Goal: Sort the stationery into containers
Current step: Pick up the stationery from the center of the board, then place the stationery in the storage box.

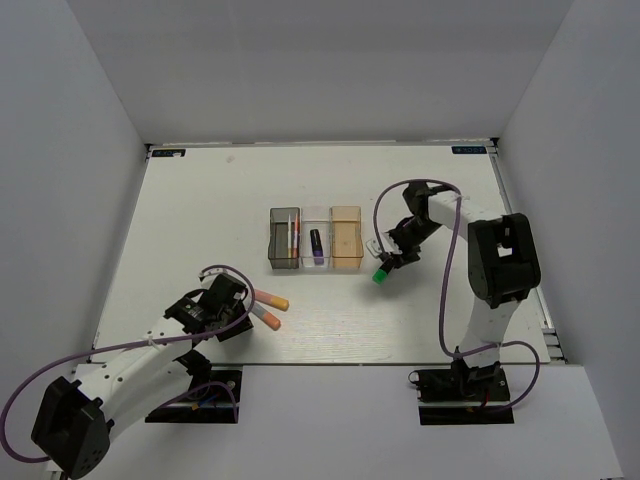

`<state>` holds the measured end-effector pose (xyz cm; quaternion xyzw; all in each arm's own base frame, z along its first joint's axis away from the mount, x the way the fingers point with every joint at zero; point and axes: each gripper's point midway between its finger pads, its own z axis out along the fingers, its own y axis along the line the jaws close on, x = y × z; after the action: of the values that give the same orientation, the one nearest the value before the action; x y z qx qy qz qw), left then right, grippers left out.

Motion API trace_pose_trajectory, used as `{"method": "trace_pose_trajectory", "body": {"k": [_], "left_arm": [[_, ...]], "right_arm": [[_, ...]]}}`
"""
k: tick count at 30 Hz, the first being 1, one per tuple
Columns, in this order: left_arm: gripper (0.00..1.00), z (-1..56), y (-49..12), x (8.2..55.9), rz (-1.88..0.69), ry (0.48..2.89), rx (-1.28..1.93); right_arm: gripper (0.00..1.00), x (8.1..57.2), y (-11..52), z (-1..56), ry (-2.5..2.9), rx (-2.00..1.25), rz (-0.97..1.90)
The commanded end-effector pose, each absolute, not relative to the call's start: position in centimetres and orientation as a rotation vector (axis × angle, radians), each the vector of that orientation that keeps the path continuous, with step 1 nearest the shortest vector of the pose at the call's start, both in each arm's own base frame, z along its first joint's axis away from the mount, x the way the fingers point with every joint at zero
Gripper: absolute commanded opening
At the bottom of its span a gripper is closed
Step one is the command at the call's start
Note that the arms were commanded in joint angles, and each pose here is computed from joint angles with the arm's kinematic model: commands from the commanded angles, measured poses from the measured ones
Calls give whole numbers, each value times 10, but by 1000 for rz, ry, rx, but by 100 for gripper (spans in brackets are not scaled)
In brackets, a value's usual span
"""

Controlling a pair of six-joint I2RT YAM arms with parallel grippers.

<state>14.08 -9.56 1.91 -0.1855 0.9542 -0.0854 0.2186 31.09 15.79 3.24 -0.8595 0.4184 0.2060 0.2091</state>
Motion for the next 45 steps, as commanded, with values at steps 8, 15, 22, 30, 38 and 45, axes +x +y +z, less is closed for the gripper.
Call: {"method": "trace_pose_trajectory", "body": {"k": [8, 15, 22, 30, 38, 45], "left_arm": [[50, 20, -98, 142, -264, 2630, -532], [49, 21, -100, 142, -274, 2633, -527], [49, 25, -100, 144, -286, 2618, -520], [48, 27, -108, 149, -336, 2603, -518], [47, 34, -113, 156, -337, 2602, -524], [47, 33, -113, 156, -347, 2594, -577]], "right_arm": [[54, 307, 150, 12, 1027, -2582, 588], [36, 278, 137, 2, 1086, -2677, 717], [0, 241, 119, 8, 1167, -2723, 807], [0, 197, 178, 98, 1418, -2187, 1011], [0, 210, 260, 182, 1686, -1608, 1120], [0, 313, 330, 201, 2113, -838, 985]]}}
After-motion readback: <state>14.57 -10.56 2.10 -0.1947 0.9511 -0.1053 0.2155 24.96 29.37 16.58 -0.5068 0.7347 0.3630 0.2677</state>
